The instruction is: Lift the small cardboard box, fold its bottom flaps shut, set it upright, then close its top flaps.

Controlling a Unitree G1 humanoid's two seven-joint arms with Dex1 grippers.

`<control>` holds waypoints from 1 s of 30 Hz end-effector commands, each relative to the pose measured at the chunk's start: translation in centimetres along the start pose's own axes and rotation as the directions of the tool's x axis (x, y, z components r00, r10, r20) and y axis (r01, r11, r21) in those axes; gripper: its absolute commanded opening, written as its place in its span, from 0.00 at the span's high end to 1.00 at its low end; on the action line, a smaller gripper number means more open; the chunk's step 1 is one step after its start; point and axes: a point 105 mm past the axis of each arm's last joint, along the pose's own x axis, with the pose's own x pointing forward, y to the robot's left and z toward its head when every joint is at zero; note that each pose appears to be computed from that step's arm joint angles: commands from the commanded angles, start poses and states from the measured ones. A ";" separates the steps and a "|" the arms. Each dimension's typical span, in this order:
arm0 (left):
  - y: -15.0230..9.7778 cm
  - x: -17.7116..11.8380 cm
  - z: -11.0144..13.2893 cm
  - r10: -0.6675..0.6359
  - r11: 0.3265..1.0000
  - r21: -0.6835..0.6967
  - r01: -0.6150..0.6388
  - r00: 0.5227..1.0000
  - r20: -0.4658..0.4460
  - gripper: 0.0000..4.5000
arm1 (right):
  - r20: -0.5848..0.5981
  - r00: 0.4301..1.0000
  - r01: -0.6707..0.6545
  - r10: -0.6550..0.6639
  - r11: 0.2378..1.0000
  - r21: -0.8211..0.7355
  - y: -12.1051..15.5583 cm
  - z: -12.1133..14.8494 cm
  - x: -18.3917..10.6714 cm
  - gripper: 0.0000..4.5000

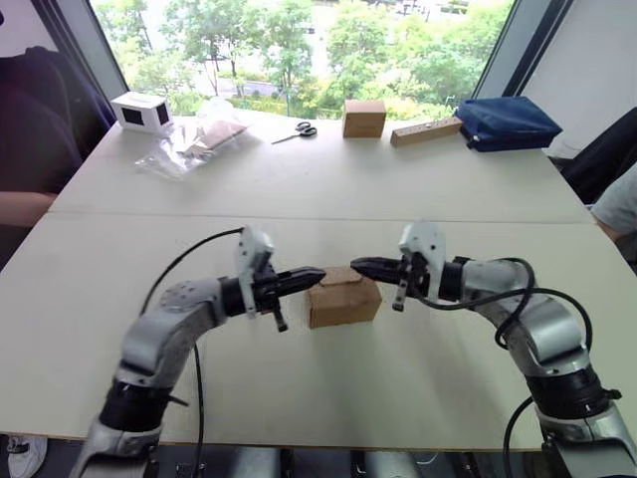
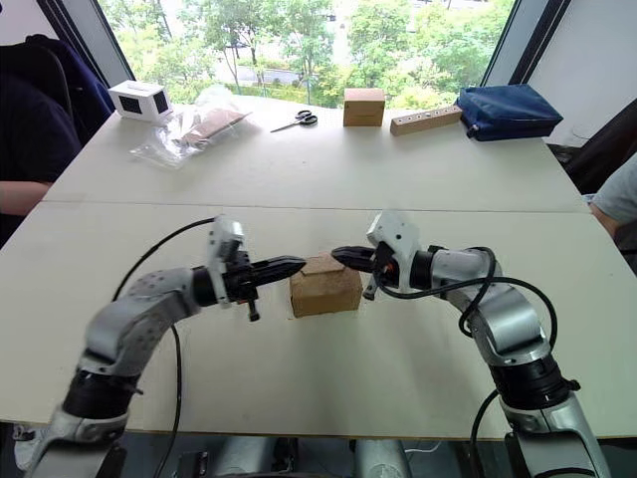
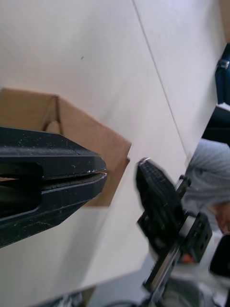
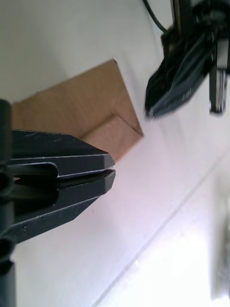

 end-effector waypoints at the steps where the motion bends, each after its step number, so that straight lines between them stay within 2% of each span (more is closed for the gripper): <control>1: -1.0 -3.3 0.9 0.003 1.000 0.003 -0.003 1.000 -0.027 0.99 | 0.098 0.995 0.019 -0.023 0.999 0.044 0.5 2.2 -2.0 1.00; 3: -0.5 -5.2 -0.4 0.087 0.996 0.033 -0.083 0.989 -0.119 0.99 | 0.082 0.995 0.041 -0.049 0.994 0.101 1.0 1.6 -3.6 1.00; 5: -0.5 -6.6 -1.4 0.133 0.991 0.057 -0.124 0.971 -0.198 0.99 | 0.013 0.998 0.062 -0.065 0.985 0.160 1.9 0.0 -5.0 1.00; 9: -1.4 -8.0 -4.1 0.143 0.990 0.059 -0.131 0.937 -0.319 0.99 | -0.116 0.990 0.113 -0.083 0.950 0.290 3.4 -3.7 -7.5 1.00; 11: -1.7 -8.5 -5.2 0.151 0.988 0.036 -0.147 0.931 -0.332 0.99 | -0.206 0.976 0.133 -0.072 0.943 0.304 4.4 -5.9 -8.7 1.00; 13: -1.9 -8.9 -6.0 0.152 0.988 0.027 -0.152 0.926 -0.346 0.99 | -0.246 0.967 0.146 -0.071 0.942 0.302 4.8 -6.9 -9.4 1.00; 30: -2.3 -8.4 -6.4 0.139 0.987 -0.038 -0.157 0.947 -0.290 0.99 | -0.237 0.966 0.171 -0.104 0.944 0.282 4.2 -6.6 -9.6 1.00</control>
